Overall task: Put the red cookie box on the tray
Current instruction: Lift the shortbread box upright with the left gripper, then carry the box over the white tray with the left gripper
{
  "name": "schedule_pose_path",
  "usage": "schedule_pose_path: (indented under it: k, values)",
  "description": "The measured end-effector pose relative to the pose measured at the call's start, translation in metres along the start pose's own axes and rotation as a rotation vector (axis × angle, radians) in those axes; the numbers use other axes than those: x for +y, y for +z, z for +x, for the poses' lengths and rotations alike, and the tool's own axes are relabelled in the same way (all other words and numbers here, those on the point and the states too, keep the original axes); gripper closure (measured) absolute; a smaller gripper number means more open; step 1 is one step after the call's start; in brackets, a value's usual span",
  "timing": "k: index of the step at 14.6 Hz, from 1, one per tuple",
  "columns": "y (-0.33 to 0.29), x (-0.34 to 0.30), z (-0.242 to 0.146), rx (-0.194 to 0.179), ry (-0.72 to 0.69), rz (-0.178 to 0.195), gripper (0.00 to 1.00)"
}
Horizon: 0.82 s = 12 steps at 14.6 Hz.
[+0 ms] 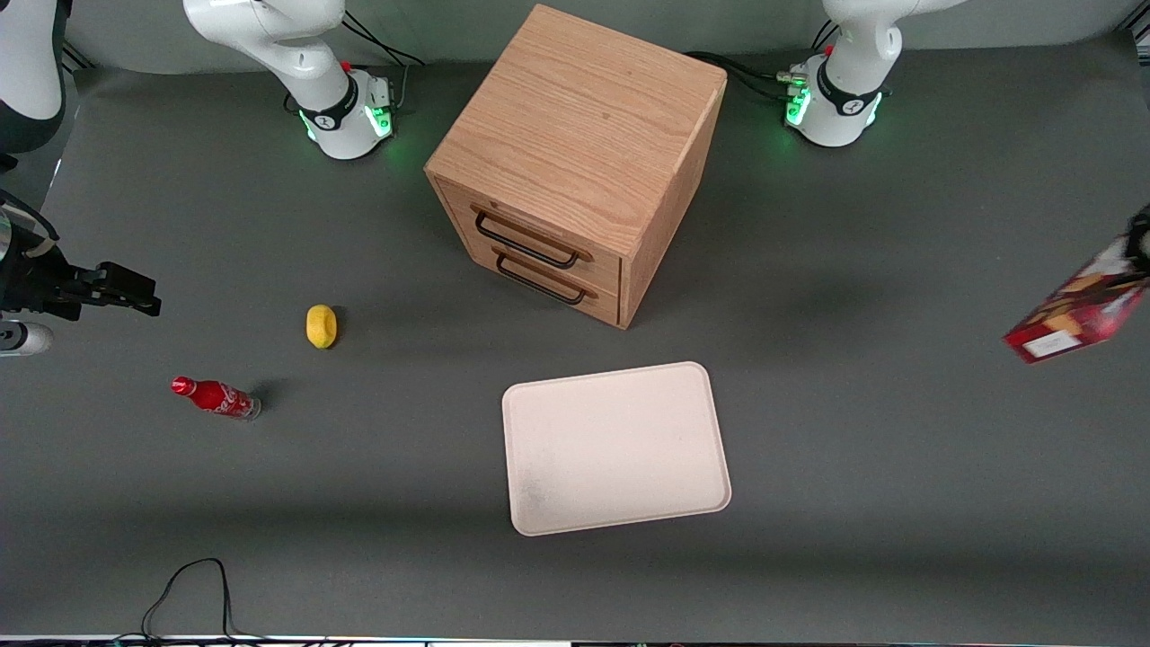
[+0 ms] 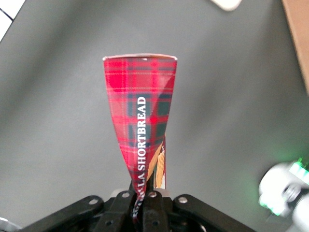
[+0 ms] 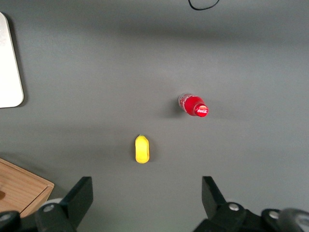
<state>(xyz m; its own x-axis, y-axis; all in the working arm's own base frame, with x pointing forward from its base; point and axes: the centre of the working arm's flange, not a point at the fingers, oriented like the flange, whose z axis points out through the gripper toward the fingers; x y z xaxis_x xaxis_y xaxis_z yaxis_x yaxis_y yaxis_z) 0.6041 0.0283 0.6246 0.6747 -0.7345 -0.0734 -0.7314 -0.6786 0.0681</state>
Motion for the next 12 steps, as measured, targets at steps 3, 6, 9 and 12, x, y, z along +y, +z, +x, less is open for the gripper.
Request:
schedule_pose_path:
  k: [3, 6, 9, 12]
  values:
    - [-0.003, 0.055, 0.059, 0.029, -0.207, -0.004, 0.97]
    - [-0.001, 0.112, 0.114, 0.066, -0.395, -0.008, 0.97]
    - [0.021, 0.162, 0.174, 0.090, -0.506, 0.021, 0.97]
    - [0.070, 0.201, 0.233, 0.107, -0.569, 0.048, 0.97]
